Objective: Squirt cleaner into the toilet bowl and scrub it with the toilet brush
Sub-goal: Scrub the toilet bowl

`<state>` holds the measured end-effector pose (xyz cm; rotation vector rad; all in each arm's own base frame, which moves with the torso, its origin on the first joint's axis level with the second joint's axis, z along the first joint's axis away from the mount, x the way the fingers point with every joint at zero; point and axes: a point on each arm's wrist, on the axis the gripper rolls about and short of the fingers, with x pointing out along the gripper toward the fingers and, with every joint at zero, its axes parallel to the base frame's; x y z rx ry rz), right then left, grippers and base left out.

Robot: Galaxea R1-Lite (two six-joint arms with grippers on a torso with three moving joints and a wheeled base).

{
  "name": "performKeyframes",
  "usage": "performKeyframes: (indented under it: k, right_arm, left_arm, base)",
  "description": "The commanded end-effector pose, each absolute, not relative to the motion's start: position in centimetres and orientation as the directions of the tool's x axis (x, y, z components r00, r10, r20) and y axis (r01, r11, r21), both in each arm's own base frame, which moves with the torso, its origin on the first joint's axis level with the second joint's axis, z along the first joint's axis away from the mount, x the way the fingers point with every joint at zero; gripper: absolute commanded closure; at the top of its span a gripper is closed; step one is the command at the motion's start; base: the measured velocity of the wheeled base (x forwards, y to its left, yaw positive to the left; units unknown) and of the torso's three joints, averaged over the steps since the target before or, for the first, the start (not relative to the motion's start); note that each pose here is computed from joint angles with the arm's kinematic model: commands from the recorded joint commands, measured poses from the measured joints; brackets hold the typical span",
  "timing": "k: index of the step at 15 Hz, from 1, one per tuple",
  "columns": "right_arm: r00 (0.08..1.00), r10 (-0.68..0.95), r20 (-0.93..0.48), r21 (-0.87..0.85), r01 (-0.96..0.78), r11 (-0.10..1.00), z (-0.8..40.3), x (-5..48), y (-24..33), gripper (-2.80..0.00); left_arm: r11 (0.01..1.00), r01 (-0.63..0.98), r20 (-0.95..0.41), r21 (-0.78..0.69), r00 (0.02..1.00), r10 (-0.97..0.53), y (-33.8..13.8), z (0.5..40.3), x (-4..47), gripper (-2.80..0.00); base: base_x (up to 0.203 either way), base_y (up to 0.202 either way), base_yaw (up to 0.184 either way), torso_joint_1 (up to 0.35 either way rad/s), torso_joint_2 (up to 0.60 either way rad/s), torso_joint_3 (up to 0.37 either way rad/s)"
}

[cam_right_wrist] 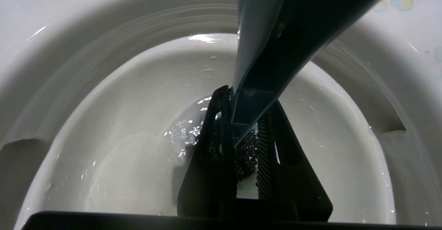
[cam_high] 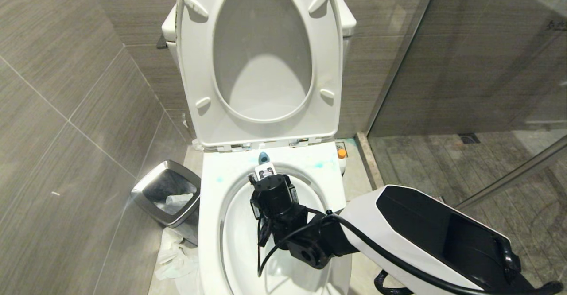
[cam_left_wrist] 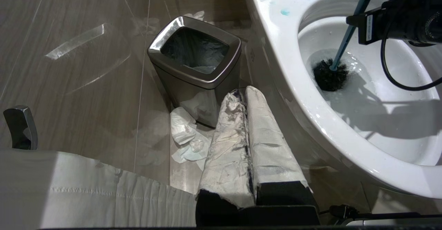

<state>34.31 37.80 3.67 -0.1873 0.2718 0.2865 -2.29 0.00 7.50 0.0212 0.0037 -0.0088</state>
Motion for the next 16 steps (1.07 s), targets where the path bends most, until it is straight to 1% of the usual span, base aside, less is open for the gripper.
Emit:
performKeyframes:
  k: [1,4,5,8,10,16]
  right_arm:
    - [0.934,0.264,-0.24,-0.116,-0.298,0.948,6.7,34.0,37.7,0.0]
    - [0.945,0.295,-0.138,-0.067,-0.307,0.95,13.1,32.7,37.0,0.0]
    - [0.944,0.304,-0.125,-0.063,-0.314,0.947,14.0,32.3,37.0,0.0]
    - [0.939,0.311,-0.148,-0.07,-0.324,0.943,12.8,32.0,37.4,0.0]
    - [0.934,0.311,-0.174,-0.086,-0.329,0.94,11.2,32.1,37.8,0.0]
    - [0.929,0.273,-0.248,-0.138,-0.313,0.94,4.7,34.3,38.8,0.0]
  left_arm:
    - [1.0,0.009,-0.005,0.021,1.0,-0.009,0.0,7.5,-2.3,0.0]
    - [1.0,0.009,-0.005,0.026,1.0,-0.009,0.0,7.5,-2.3,0.0]
    - [1.0,0.009,-0.005,0.028,1.0,-0.009,0.0,7.5,-2.3,0.0]
    - [1.0,0.01,-0.005,0.028,1.0,-0.01,0.0,7.5,-2.3,0.0]
    - [1.0,0.009,-0.005,0.028,1.0,-0.009,0.0,7.5,-2.3,0.0]
    - [1.0,0.01,-0.005,0.028,1.0,-0.009,0.0,7.5,-2.3,0.0]
  base:
    - [0.0,0.0,0.0,0.0,0.0,0.0]
    - [0.0,0.0,0.0,0.0,0.0,0.0]
    - [0.0,0.0,0.0,0.0,0.0,0.0]
    - [0.0,0.0,0.0,0.0,0.0,0.0]
    - [0.0,0.0,0.0,0.0,0.0,0.0]
    - [0.0,0.0,0.0,0.0,0.0,0.0]
